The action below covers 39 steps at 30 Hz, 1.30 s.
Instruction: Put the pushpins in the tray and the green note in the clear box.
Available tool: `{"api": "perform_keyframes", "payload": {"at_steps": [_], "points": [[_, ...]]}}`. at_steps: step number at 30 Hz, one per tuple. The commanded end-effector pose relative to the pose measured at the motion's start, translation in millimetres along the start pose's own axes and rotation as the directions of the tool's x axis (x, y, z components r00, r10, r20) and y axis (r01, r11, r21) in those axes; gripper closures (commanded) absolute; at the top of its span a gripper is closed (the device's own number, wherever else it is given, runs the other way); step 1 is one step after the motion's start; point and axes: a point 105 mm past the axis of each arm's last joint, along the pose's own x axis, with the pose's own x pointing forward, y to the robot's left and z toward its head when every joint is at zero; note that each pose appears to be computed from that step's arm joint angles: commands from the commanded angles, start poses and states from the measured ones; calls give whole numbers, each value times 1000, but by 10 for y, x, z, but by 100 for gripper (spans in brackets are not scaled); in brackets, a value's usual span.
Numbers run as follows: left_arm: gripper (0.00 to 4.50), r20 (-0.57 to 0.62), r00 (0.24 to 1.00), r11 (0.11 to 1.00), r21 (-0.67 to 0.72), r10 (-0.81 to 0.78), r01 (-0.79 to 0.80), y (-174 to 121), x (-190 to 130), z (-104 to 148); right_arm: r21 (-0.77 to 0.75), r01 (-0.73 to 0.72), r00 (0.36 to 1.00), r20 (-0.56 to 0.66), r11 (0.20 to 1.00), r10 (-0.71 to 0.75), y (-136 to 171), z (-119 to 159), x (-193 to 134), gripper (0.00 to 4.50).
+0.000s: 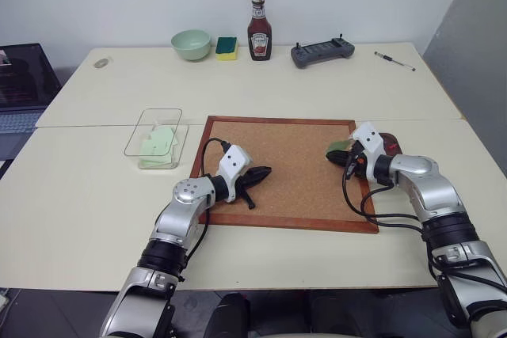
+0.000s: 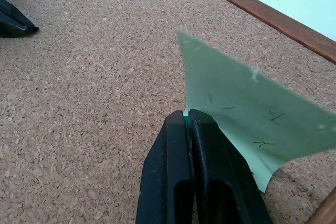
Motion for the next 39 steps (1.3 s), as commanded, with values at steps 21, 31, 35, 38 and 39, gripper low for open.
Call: {"api": "perform_keyframes", "payload": {"at_steps": [21, 31, 35, 38, 39], "points": [[379, 39, 998, 992, -125, 42, -36, 68, -47, 108, -223, -51, 990, 119, 973, 80, 216, 541, -223, 450], [198, 194, 973, 992, 32, -126, 122, -147, 1, 853, -388, -141, 982, 65, 911, 179, 531, 541, -157, 450], [115, 213, 967, 989, 78, -138, 124, -191, 41, 967, -466, -157, 980, 34, 871, 195, 588, 539, -139, 450], [66, 221, 967, 989, 101, -125, 104, -184, 74, 1008, -496, -163, 980, 20, 853, 200, 601, 532, -132, 450], [45, 224, 967, 989, 104, -122, 101, -184, 84, 1018, -504, -165, 979, 19, 848, 202, 607, 535, -130, 450]]}}
